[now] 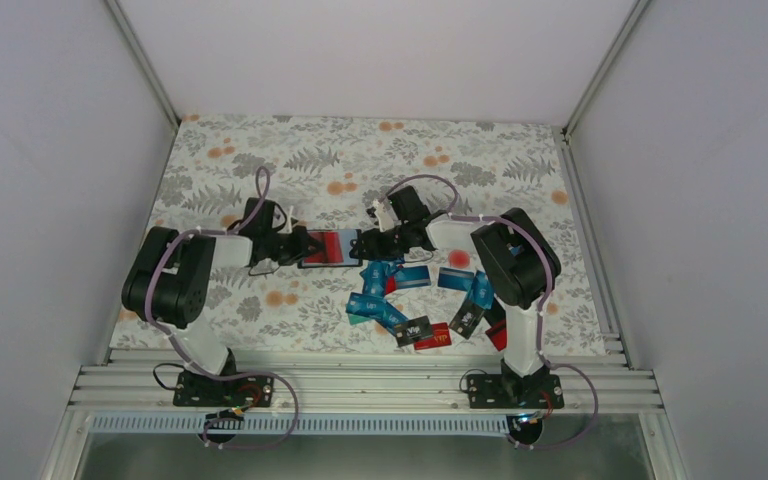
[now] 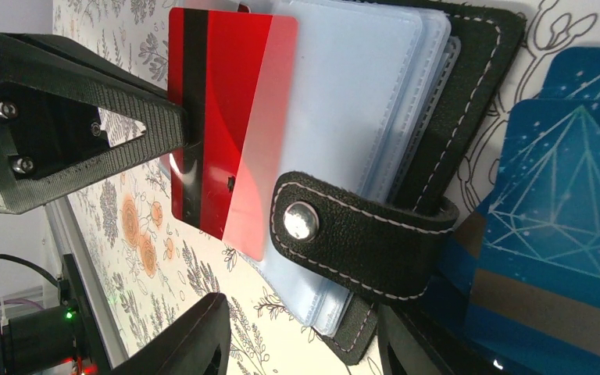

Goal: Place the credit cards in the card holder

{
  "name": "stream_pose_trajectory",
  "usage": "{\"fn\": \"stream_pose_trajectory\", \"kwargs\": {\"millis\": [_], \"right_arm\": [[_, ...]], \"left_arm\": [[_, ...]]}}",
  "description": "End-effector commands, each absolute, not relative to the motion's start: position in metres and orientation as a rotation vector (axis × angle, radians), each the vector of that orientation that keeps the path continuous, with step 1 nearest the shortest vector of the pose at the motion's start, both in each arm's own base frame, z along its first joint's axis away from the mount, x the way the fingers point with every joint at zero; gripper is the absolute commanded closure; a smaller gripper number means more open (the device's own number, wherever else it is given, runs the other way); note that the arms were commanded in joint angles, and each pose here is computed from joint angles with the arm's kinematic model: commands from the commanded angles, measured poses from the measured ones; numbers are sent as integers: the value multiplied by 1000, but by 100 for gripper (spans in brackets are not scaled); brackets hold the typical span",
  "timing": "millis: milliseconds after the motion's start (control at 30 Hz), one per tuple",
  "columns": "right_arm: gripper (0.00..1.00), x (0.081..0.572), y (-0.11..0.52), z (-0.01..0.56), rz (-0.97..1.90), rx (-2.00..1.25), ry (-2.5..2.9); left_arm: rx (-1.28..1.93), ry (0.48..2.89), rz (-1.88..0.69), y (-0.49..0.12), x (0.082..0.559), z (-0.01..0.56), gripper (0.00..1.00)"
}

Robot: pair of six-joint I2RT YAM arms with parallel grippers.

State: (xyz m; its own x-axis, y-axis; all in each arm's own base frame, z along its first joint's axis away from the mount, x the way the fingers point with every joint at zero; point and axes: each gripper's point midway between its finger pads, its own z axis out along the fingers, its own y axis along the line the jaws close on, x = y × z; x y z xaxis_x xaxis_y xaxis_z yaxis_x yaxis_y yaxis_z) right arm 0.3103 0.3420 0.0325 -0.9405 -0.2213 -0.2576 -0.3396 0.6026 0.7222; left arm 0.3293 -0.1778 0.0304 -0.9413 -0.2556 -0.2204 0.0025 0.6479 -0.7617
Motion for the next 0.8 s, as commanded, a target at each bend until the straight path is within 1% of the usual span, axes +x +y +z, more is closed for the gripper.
{"fn": "stream_pose_trajectory", "kwargs": {"millis": [0, 167, 300, 767], "right_arm": [[51, 313, 343, 26, 1246, -486, 2687], [51, 314, 345, 26, 1252, -505, 2680], [51, 315, 346, 27, 1248, -523, 2676], [51, 320, 348, 26, 1231, -553, 2674]], "left_arm": [[-228, 2665, -1173, -177, 323, 19, 98], [-148, 2713, -1162, -179, 323, 14, 98], [-87, 2717, -1205, -184, 323, 10, 98], [-53, 2726, -1206, -192, 328, 6, 98]]}}
